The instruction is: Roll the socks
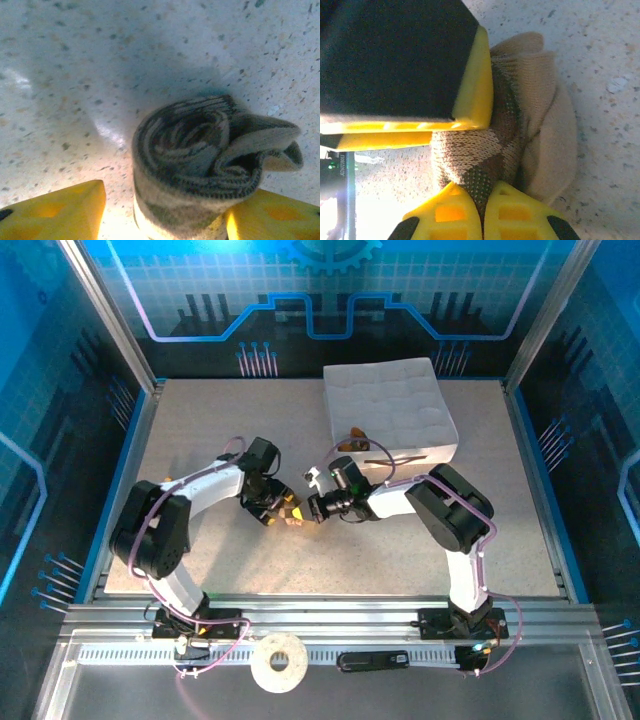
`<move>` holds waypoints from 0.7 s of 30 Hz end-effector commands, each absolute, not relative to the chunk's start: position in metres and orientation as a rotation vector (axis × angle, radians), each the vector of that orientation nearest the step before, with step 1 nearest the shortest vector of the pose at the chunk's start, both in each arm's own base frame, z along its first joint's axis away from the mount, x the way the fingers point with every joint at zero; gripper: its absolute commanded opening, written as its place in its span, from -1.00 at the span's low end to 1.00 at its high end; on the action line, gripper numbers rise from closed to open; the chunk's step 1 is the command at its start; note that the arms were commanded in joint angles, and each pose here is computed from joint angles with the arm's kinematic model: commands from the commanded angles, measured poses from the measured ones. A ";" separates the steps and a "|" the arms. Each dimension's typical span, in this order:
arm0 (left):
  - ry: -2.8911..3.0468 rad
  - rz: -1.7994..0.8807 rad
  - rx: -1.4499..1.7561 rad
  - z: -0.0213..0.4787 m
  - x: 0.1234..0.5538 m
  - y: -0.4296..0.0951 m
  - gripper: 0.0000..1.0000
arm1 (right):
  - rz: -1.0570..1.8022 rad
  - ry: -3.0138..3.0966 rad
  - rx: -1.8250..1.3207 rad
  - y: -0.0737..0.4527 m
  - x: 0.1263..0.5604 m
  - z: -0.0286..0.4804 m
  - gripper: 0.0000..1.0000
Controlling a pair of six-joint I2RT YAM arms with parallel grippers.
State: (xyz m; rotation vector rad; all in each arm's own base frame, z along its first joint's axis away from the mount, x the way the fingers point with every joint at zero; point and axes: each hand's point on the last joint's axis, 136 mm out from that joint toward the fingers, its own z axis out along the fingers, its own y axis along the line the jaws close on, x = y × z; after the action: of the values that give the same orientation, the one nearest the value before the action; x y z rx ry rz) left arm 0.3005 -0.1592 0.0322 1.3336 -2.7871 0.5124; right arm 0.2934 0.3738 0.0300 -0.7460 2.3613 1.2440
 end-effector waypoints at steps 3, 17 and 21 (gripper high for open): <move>-2.843 0.139 1.199 0.000 0.277 -0.143 -0.11 | 1.009 2.685 -0.643 0.326 0.268 -0.030 -0.99; -2.646 0.063 1.253 0.010 0.205 -0.129 -0.48 | 0.515 1.939 -1.079 0.339 0.254 0.069 0.15; -2.614 0.095 1.280 0.013 0.200 -0.131 -0.47 | 0.512 1.874 -1.132 0.362 0.239 0.075 0.21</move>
State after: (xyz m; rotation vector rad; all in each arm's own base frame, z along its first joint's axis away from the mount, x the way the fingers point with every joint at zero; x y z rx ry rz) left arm 0.2507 -0.1513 0.0281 1.2627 -2.7667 0.3385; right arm 0.2331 0.3533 0.0640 -1.1106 1.9729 0.6052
